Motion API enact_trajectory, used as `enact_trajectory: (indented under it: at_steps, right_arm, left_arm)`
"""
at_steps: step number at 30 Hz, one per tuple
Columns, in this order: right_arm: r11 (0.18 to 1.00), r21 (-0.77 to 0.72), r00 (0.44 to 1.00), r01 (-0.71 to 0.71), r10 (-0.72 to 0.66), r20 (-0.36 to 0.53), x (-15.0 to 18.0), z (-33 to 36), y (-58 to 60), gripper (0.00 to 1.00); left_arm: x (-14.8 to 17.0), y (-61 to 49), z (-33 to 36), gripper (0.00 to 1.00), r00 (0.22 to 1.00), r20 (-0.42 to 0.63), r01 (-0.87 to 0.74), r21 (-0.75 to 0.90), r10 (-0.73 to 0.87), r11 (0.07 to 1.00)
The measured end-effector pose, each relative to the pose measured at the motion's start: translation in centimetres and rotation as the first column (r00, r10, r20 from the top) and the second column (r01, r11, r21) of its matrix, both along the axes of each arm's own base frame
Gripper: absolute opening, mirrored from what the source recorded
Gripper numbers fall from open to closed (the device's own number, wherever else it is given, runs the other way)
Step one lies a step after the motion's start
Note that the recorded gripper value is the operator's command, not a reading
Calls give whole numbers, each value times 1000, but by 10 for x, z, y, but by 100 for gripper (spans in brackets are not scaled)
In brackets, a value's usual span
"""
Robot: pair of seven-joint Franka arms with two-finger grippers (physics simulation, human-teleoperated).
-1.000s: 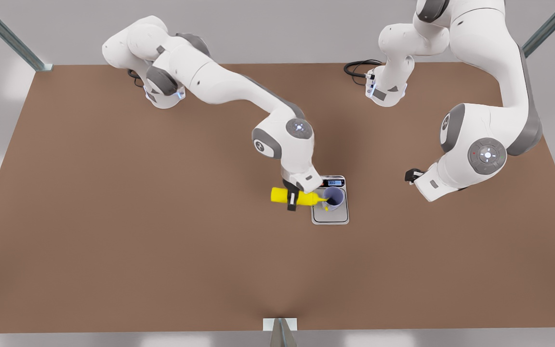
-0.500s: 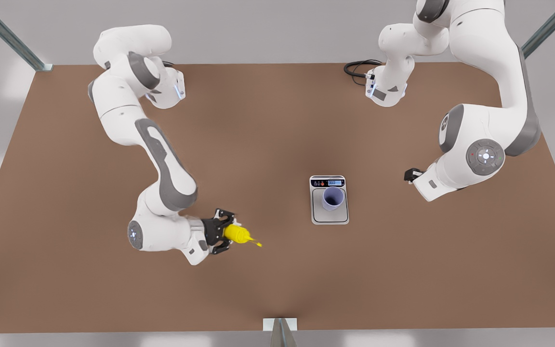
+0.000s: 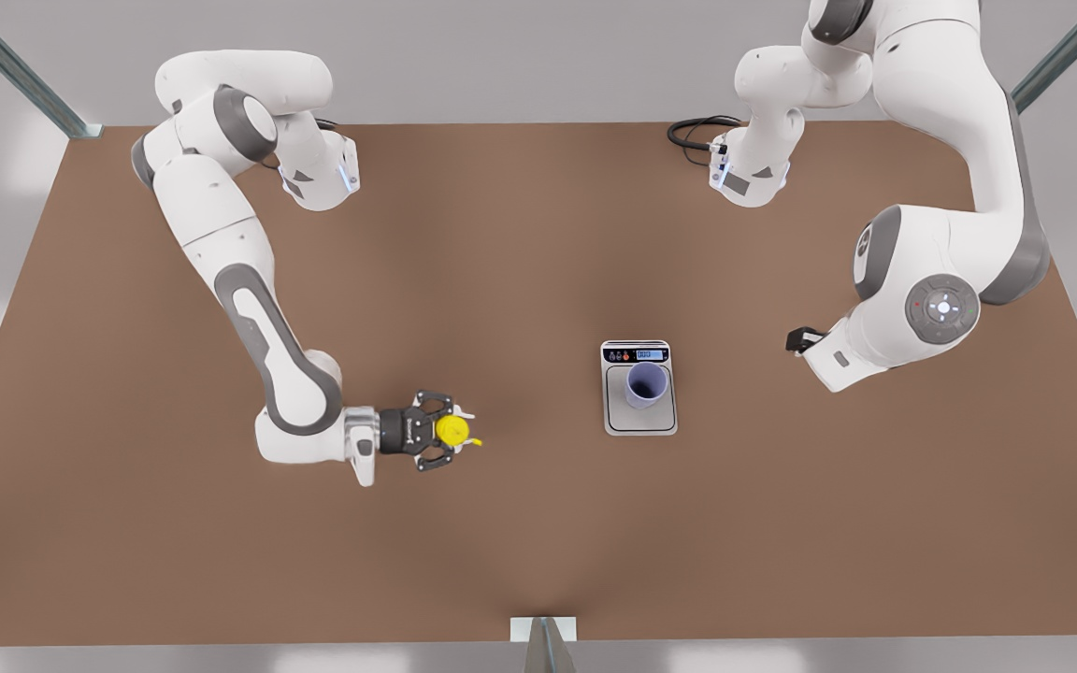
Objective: Move cup to the weight, pick up sauce bottle, pour sauce
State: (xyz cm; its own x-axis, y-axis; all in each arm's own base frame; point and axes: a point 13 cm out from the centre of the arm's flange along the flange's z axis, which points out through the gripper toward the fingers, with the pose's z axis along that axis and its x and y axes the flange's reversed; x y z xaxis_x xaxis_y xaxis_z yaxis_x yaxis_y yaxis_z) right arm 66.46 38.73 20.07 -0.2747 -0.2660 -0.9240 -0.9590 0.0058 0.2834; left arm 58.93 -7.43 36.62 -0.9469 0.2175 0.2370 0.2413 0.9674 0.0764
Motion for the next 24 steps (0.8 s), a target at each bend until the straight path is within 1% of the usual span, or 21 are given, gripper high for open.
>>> enact_trajectory:
  at_steps: [2,5,8,11,15,24]
  right_arm:
    - [999,7,997,51,-51,51,9,-6,-2,49]
    - [993,16,988,120,-121,101,19,-24,-4,49]
    - [984,28,975,177,-179,132,26,-42,-9,49]
    - [974,46,964,220,-225,143,29,-63,-14,49]
    - [967,89,954,241,-252,164,30,-80,-14,49]
    - [961,171,936,218,-255,243,26,-103,-11,49]
  left_arm:
    - [-1,1,-2,100,1000,-5,-1,2,1,1000]
    - [-2,2,-4,100,1000,-7,-1,3,1,1000]
    - [-1,2,-5,100,1000,-9,-1,3,1,1000]
    - [-1,4,-6,100,1000,-10,-4,3,4,1000]
    - [-1,4,-6,100,1000,-9,-4,3,4,1000]
    - [0,7,-5,100,1000,-7,-6,7,6,1000]
